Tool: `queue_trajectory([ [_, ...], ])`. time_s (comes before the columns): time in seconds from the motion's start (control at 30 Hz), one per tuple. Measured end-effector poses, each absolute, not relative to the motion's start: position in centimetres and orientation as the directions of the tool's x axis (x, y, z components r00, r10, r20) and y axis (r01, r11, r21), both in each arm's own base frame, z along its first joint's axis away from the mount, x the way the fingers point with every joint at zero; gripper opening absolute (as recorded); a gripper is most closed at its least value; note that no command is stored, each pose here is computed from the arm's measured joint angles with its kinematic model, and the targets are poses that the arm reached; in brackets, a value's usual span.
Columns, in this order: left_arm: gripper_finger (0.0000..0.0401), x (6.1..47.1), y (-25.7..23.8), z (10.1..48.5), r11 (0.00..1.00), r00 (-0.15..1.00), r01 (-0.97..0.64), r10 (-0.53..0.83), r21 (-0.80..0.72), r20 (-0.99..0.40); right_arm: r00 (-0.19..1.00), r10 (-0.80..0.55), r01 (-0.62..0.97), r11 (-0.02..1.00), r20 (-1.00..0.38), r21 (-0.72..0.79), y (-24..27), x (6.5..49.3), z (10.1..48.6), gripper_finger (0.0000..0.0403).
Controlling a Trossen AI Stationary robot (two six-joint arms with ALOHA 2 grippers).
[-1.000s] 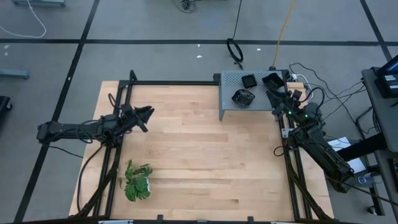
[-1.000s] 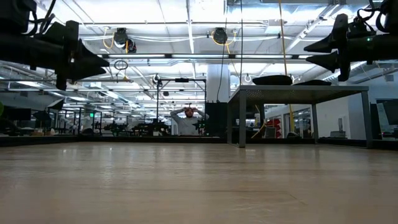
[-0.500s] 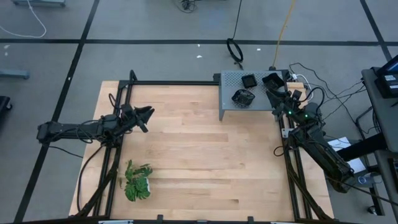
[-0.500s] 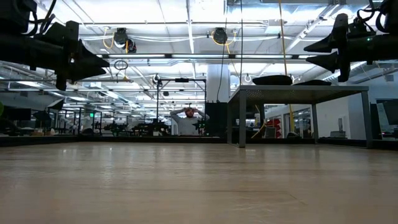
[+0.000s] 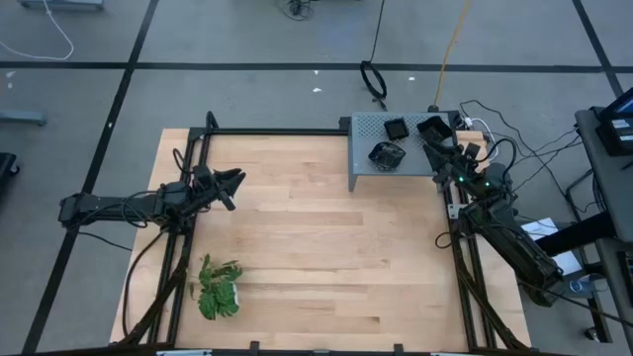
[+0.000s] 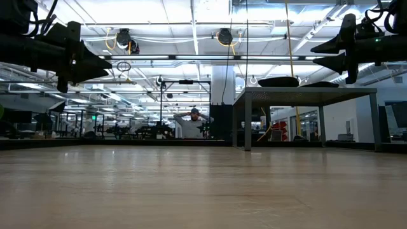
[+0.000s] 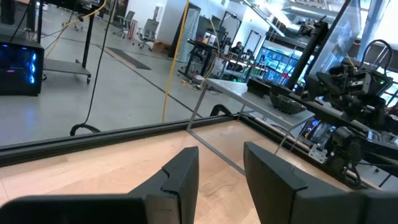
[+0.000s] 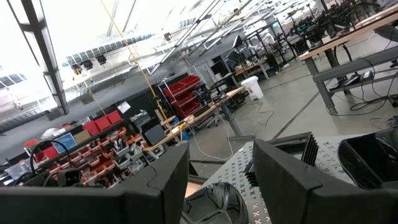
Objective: Pick & Place Mini shaped plates
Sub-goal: Return to Home Position
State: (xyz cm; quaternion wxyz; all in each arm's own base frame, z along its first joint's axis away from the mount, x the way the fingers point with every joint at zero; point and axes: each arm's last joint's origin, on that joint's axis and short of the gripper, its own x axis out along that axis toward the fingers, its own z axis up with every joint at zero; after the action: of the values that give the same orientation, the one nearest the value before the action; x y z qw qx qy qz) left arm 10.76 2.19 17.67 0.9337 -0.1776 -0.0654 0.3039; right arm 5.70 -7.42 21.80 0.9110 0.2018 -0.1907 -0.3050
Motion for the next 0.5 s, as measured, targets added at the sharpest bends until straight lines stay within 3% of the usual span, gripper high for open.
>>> queue_trajectory([
  [0.5,0.0129,10.8,2.2,17.7,0.753,0.807,-0.544,0.591,-0.371,0.014,0.795,-0.516,0.354,0.822,0.32,0.446,-5.8,5.9,22.5,0.0164],
])
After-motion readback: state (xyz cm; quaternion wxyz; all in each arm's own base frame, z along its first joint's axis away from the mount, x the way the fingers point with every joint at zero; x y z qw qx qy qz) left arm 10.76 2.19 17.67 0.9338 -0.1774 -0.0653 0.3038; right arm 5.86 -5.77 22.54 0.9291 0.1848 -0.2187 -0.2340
